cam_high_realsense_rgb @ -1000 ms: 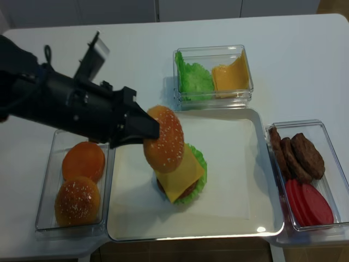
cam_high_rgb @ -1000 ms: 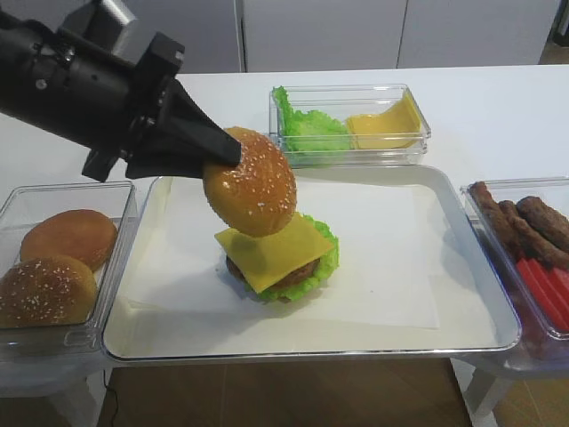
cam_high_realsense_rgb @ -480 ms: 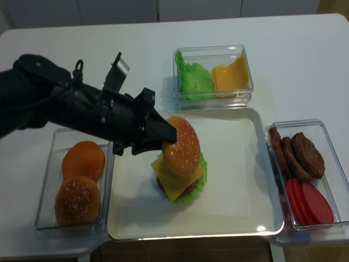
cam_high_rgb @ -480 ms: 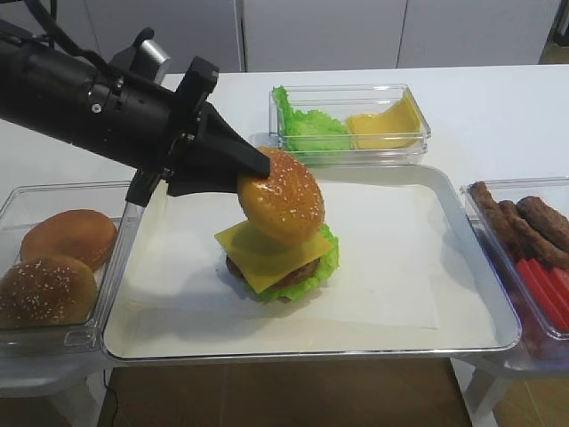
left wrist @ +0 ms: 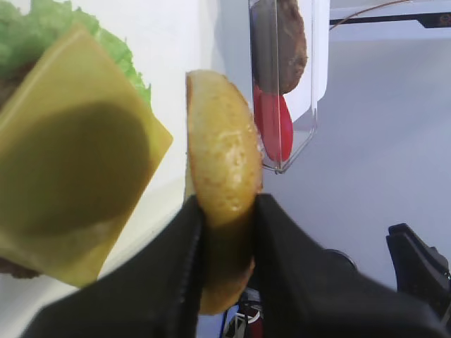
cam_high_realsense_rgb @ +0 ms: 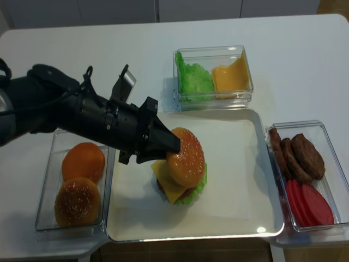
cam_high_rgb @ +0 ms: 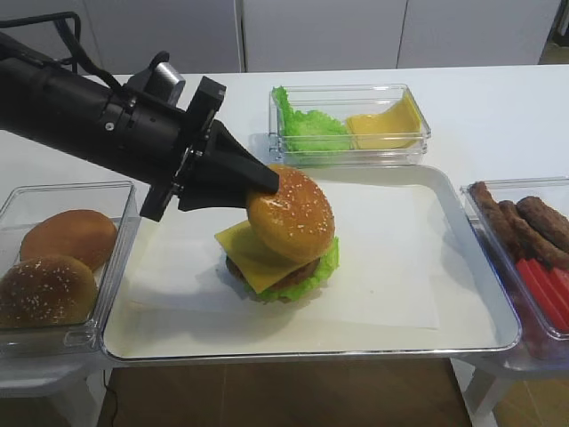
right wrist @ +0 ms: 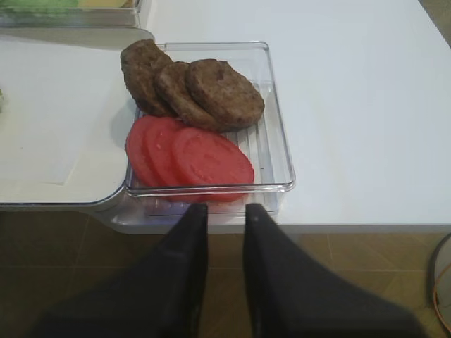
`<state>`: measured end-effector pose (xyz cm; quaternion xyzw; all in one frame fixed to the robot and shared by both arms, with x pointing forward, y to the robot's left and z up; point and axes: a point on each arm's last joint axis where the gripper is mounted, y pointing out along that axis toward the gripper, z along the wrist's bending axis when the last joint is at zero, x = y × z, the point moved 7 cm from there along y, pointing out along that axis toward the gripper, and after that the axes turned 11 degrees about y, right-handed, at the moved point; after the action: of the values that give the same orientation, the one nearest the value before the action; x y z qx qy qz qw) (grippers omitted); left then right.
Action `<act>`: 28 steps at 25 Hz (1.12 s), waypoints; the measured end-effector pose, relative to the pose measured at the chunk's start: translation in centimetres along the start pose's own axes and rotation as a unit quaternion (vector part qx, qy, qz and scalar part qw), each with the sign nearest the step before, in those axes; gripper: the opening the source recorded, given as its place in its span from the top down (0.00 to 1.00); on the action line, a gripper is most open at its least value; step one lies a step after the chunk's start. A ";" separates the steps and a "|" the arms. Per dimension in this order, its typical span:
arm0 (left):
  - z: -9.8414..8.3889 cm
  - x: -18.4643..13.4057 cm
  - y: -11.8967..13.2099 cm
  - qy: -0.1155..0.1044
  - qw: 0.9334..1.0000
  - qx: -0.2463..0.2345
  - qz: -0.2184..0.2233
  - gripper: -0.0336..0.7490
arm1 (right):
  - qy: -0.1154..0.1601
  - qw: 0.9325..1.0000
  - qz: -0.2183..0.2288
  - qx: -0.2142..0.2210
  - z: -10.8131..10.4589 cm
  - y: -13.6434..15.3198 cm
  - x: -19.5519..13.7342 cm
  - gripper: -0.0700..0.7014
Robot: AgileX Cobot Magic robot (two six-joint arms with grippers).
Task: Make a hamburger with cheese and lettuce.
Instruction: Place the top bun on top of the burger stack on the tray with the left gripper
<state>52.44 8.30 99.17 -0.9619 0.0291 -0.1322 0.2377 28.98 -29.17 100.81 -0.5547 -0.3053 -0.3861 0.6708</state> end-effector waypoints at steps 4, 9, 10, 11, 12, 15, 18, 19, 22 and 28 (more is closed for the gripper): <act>0.4 0.5 -0.7 -0.006 1.000 -0.004 -0.011 0.76 | 0.000 1.000 0.000 0.000 0.0 0.0 0.0 0.74; 0.9 0.8 -1.7 -0.014 1.000 -0.007 -0.018 0.76 | -0.001 1.000 0.000 0.000 0.0 0.0 0.0 0.74; 0.8 0.8 -1.7 -0.014 1.000 -0.008 -0.017 0.76 | -0.001 1.000 0.000 0.000 0.0 0.0 0.0 0.74; 0.8 0.7 -1.7 -0.013 1.000 -0.009 -0.016 0.76 | -0.001 1.000 0.000 0.000 0.0 0.0 0.0 0.74; 0.8 0.7 -1.7 -0.011 1.000 -0.010 -0.015 0.76 | -0.001 1.000 0.000 0.000 0.0 0.0 0.0 0.73; 0.8 0.7 -1.7 -0.011 1.000 -0.011 -0.014 0.76 | -0.001 1.000 0.000 0.000 0.0 0.0 0.0 0.73; 0.8 0.7 -1.7 -0.010 1.000 -0.011 -0.014 0.76 | 0.000 1.000 0.000 0.000 0.0 0.0 0.0 0.73; 0.8 0.7 -1.7 -0.011 1.000 -0.011 -0.014 0.76 | 0.000 1.000 0.000 0.000 0.0 0.0 0.0 0.73; 0.8 0.7 -1.7 -0.009 1.000 -0.011 -0.014 0.76 | 0.000 1.000 0.000 0.000 0.0 0.0 0.0 0.73; 0.8 0.7 -1.7 -0.008 1.000 -0.011 -0.014 0.76 | 0.000 1.000 0.000 0.000 0.0 0.0 0.0 0.74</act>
<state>53.30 10.02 99.46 -0.9657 0.0149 -0.1275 0.2259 28.98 -29.17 100.81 -0.5549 -0.3056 -0.3859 0.6707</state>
